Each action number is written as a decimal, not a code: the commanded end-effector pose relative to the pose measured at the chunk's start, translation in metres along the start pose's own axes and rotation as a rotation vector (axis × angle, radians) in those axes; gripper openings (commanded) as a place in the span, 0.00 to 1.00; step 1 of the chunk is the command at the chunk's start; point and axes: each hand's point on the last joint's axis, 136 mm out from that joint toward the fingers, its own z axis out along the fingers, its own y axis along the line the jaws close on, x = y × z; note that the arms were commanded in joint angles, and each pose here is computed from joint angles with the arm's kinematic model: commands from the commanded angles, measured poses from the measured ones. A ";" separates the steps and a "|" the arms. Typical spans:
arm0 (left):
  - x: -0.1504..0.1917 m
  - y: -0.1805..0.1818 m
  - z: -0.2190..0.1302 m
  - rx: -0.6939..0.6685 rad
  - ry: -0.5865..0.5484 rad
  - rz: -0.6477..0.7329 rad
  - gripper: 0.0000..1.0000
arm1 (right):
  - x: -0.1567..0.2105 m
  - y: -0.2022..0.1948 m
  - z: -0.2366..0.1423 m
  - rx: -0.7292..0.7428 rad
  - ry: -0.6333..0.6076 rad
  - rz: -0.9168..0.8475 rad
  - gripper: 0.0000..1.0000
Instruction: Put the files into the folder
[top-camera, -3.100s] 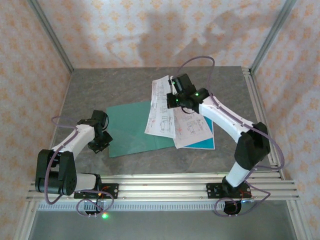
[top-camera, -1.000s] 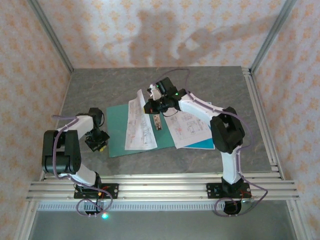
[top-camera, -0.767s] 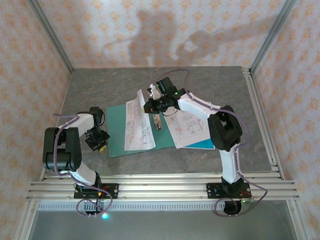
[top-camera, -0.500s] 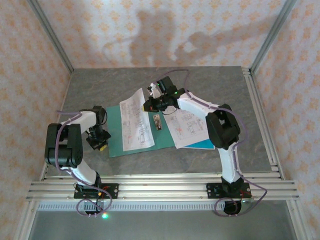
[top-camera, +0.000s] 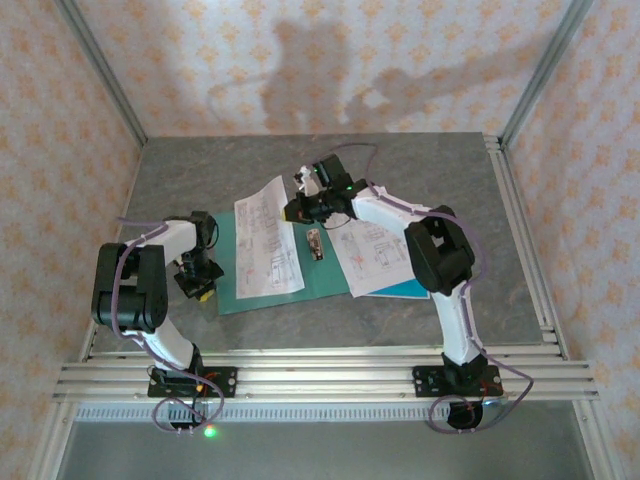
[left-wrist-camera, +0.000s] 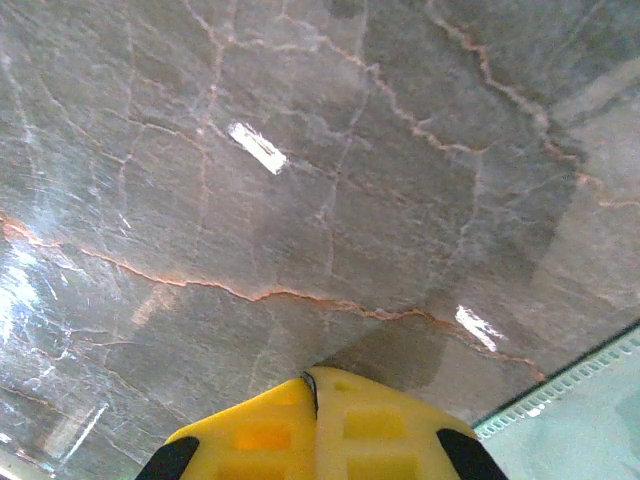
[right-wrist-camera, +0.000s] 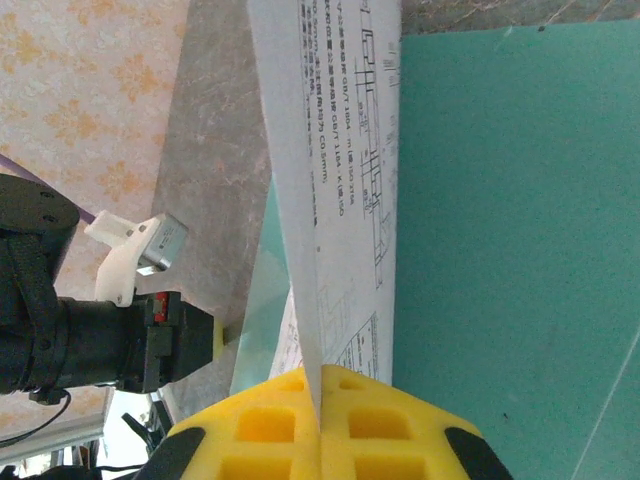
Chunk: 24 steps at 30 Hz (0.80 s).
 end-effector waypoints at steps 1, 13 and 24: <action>-0.030 -0.088 -0.002 0.345 -0.097 0.044 0.00 | 0.004 0.007 0.015 -0.030 0.027 -0.020 0.00; -0.029 -0.089 -0.002 0.351 -0.096 0.042 0.00 | 0.009 0.004 0.035 -0.054 0.074 -0.002 0.00; -0.029 -0.090 -0.001 0.353 -0.094 0.037 0.00 | 0.014 -0.005 0.047 -0.024 0.091 0.009 0.00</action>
